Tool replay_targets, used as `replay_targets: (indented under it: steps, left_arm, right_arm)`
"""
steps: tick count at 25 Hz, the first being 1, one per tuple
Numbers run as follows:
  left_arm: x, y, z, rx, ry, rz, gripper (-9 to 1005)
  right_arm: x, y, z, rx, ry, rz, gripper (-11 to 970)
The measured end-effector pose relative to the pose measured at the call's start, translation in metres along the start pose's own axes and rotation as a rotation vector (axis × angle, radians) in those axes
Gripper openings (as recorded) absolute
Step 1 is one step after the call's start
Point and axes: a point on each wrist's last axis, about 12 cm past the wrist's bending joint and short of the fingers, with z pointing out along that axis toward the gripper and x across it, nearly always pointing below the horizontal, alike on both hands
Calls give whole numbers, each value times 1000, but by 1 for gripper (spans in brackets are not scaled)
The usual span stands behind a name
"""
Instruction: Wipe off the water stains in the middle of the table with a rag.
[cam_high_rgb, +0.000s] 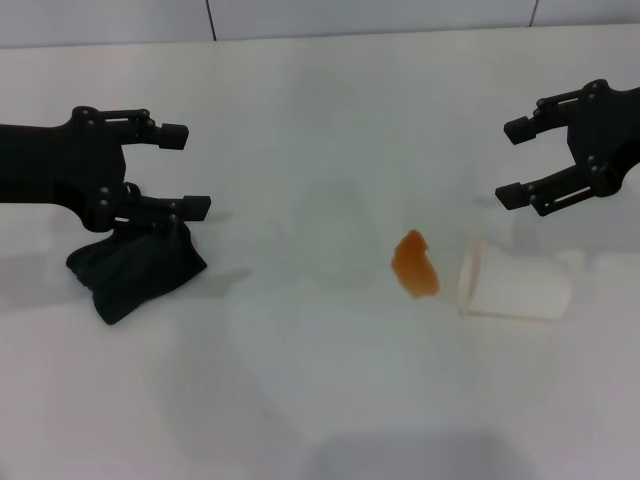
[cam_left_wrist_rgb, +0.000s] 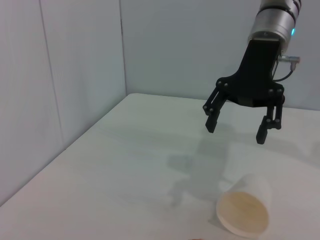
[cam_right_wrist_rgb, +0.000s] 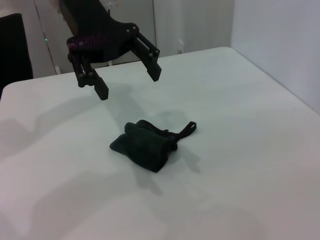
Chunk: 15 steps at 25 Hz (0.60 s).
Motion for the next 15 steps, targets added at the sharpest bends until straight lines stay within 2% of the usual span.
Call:
replay_targets:
  steps: [9,15]
  left_arm:
    - [1,0,0,0,3,-6,879]
    - [2,0,-2,-2,8,-9,879]
  right_arm:
    - [-1,-1,1,-1,16,7,827]
    - [-4,-2,0,-34,143,23,827]
